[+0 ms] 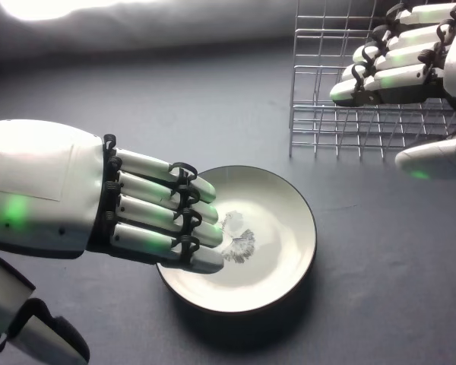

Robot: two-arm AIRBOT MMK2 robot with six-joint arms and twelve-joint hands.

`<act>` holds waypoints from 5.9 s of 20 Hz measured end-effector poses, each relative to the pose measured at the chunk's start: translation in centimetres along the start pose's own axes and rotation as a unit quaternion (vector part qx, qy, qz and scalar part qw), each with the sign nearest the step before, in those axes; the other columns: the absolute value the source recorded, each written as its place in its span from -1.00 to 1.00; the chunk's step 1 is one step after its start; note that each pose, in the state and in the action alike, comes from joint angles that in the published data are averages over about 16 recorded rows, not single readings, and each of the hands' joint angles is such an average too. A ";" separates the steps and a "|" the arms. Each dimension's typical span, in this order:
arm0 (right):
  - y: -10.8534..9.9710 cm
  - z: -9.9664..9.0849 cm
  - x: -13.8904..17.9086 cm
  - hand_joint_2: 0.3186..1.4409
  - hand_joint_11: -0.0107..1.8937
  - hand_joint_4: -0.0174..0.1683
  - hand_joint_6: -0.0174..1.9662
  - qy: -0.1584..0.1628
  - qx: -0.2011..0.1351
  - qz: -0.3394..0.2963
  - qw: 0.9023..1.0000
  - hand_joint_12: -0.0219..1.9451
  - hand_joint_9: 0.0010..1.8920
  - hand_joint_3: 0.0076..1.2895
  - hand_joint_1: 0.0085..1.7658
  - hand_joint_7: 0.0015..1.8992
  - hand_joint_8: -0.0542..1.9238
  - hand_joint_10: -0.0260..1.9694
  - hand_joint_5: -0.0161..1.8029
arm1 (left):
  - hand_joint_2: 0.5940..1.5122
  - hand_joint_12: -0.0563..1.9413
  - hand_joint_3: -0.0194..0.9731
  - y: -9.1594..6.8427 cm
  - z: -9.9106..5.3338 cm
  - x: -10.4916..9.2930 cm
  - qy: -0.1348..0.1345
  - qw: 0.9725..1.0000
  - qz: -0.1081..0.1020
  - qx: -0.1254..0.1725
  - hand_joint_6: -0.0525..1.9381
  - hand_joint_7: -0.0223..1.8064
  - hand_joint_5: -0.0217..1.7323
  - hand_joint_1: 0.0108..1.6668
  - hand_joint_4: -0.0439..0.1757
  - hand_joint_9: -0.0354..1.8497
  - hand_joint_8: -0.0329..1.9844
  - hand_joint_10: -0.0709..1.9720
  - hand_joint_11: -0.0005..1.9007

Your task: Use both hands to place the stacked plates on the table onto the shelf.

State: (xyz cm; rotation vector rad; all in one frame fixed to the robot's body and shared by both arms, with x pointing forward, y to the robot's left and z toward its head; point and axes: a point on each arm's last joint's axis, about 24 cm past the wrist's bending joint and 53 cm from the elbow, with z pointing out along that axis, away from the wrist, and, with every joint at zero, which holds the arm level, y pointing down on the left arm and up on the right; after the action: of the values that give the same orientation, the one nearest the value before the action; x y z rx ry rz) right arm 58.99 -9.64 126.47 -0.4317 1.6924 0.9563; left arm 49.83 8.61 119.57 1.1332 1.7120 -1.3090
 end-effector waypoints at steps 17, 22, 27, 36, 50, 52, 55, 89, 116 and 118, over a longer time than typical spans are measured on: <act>0.9 -0.2 0.5 0.88 -0.97 -0.76 -0.96 0.011 -0.033 -0.038 0.999 -0.14 -0.77 -0.99 -1.00 -0.73 -0.93 -0.95 -0.72 | 0.22 -0.74 -0.96 3.2 3.1 5.9 0.059 0.996 0.073 0.004 -0.95 -0.82 -0.84 -0.99 -0.57 -0.82 -0.97 -0.92 -0.94; 1.3 -0.2 0.6 0.88 -0.97 -0.76 -0.96 0.013 -0.040 -0.043 0.998 -0.13 -0.76 -0.99 -1.00 -0.74 -0.93 -0.95 -0.72 | 0.22 -0.76 -0.96 5.4 3.8 7.0 0.067 0.995 0.078 -0.017 -0.95 -0.82 -0.83 -0.99 -0.54 -0.83 -0.97 -0.92 -0.94; 1.6 -0.3 0.7 0.89 -0.97 -0.76 -0.96 0.014 -0.047 -0.047 0.998 -0.12 -0.75 -0.99 -1.00 -0.73 -0.93 -0.95 -0.72 | 0.23 -0.76 -0.95 7.9 4.2 6.7 0.066 0.994 0.068 -0.046 -0.95 -0.81 -0.82 -0.99 -0.54 -0.82 -0.97 -0.92 -0.94; 1.6 -0.4 0.9 0.92 -0.97 -0.76 -0.96 0.016 -0.050 -0.050 0.997 -0.13 -0.76 -0.99 -1.00 -0.74 -0.93 -0.95 -0.72 | 0.23 -0.76 -0.95 10.7 3.4 6.0 0.075 0.994 0.032 -0.069 -0.94 -0.80 -0.82 -0.99 -0.56 -0.80 -0.97 -0.92 -0.93; 1.4 -0.7 1.2 0.94 -0.97 -0.76 -0.96 0.021 -0.047 -0.053 0.997 -0.20 -0.79 -0.99 -1.00 -0.75 -0.93 -0.95 -0.74 | 0.24 -0.77 -0.95 11.7 1.5 7.3 0.106 0.992 0.017 -0.066 -0.95 -0.80 -0.83 -0.99 -0.60 -0.80 -0.97 -0.93 -0.93; 1.4 -0.7 1.2 0.94 -0.97 -0.76 -0.96 0.021 -0.047 -0.054 0.997 -0.19 -0.78 -0.99 -0.99 -0.75 -0.93 -0.95 -0.74 | 0.24 -0.77 -0.95 11.8 1.4 7.7 0.110 0.991 0.019 -0.067 -0.95 -0.80 -0.83 -0.99 -0.61 -0.80 -0.98 -0.93 -0.93; 1.4 -0.7 1.2 0.90 -0.97 -0.76 -0.96 0.022 -0.048 -0.054 0.997 -0.14 -0.78 -0.99 -0.89 -0.75 -0.93 -0.95 -0.73 | 0.23 -0.76 -0.95 11.7 1.7 8.2 0.114 0.991 0.021 -0.065 -0.95 -0.81 -0.83 -0.99 -0.63 -0.80 -0.98 -0.93 -0.93; 2.6 -1.0 8.5 0.27 -0.97 -0.75 -0.96 0.126 -0.108 -0.146 0.975 -0.78 -0.98 -0.99 0.16 -0.99 -0.93 -0.95 -0.96 | 0.24 -0.75 -0.95 9.1 8.8 8.2 0.094 0.995 0.020 -0.038 -0.98 -0.82 -0.86 -1.00 -0.67 -0.74 -0.98 -0.93 -0.87; -0.2 4.5 13.7 0.22 -0.97 -0.76 -0.96 0.170 -0.078 -0.138 0.973 -0.72 -0.98 -0.99 0.13 -0.99 -0.93 -0.95 -0.97 | 0.25 -0.76 -0.96 9.5 9.4 7.0 0.079 0.996 0.010 -0.039 -0.98 -0.81 -0.82 -0.99 -0.66 -0.72 -0.98 -0.94 -0.86; -0.1 4.9 13.8 0.22 -0.97 -0.76 -0.96 0.169 -0.078 -0.139 0.973 -0.70 -0.98 -0.99 0.13 -0.99 -0.93 -0.95 -0.96 | 0.25 -0.76 -0.96 9.5 9.4 7.0 0.079 0.996 0.010 -0.039 -0.98 -0.80 -0.81 -1.00 -0.66 -0.71 -0.98 -0.94 -0.86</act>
State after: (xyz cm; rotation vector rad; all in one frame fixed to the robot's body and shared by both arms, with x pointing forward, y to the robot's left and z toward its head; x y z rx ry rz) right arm 57.45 -3.41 113.26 -0.9559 1.8029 0.8440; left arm 56.17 2.13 107.48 1.2315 1.8439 -1.1571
